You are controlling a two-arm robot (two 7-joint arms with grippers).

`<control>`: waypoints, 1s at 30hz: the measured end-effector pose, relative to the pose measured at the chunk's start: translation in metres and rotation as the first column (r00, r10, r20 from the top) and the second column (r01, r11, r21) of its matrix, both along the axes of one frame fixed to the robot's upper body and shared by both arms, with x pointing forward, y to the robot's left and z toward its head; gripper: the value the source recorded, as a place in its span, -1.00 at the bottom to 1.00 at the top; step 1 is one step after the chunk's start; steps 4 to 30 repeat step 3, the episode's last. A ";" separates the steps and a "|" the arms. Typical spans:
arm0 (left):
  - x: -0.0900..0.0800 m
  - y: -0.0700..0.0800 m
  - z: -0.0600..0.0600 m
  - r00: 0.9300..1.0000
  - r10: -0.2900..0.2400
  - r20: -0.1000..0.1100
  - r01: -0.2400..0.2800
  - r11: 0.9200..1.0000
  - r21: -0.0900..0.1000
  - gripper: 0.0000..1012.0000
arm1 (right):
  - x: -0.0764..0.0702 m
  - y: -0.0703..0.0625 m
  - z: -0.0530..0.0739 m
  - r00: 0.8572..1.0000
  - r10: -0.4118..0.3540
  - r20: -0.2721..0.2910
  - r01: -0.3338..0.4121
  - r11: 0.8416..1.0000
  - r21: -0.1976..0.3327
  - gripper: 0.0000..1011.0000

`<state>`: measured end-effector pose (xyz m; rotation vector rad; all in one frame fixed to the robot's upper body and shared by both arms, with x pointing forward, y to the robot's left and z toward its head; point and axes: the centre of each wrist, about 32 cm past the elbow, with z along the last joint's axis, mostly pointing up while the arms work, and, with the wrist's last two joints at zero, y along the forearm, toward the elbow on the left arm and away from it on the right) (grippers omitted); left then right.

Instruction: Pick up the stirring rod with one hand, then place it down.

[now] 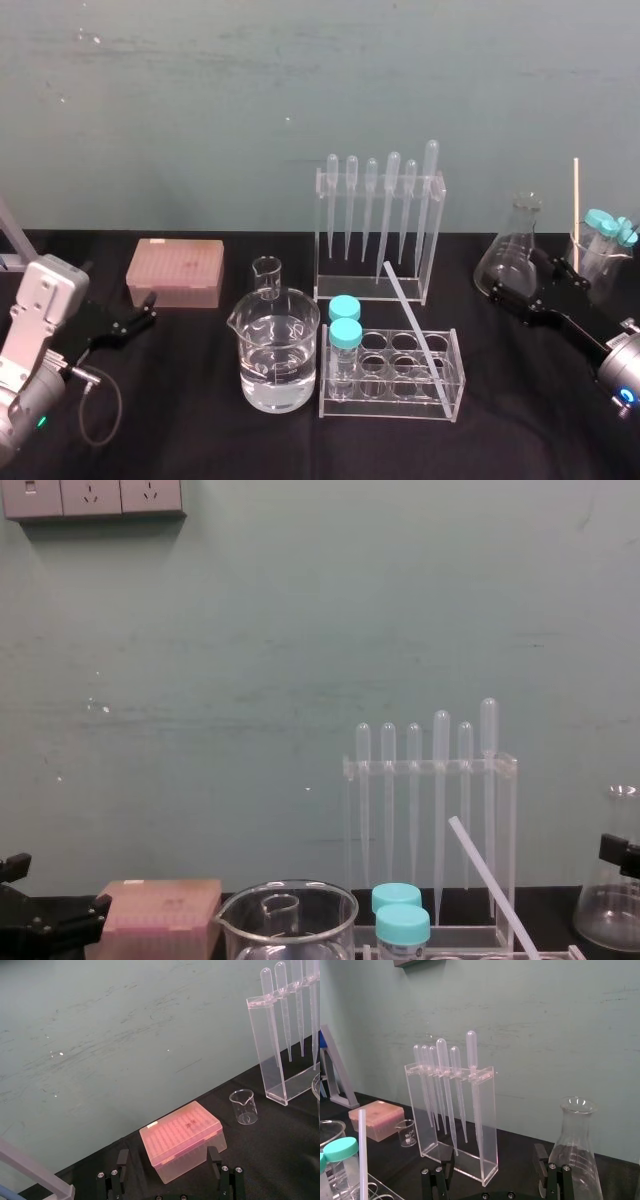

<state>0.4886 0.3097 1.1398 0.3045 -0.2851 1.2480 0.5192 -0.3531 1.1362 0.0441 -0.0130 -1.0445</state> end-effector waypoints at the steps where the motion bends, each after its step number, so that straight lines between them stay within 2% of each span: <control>1: 0.000 0.000 0.000 1.000 0.000 0.000 0.000 1.000 0.000 0.98 | 0.000 0.000 0.000 1.000 0.000 0.000 0.000 1.000 0.000 0.98; 30: 0.000 0.000 0.000 1.000 0.000 0.000 0.000 1.000 0.000 0.98 | 0.000 0.000 0.000 1.000 0.000 0.002 0.000 1.000 0.000 0.98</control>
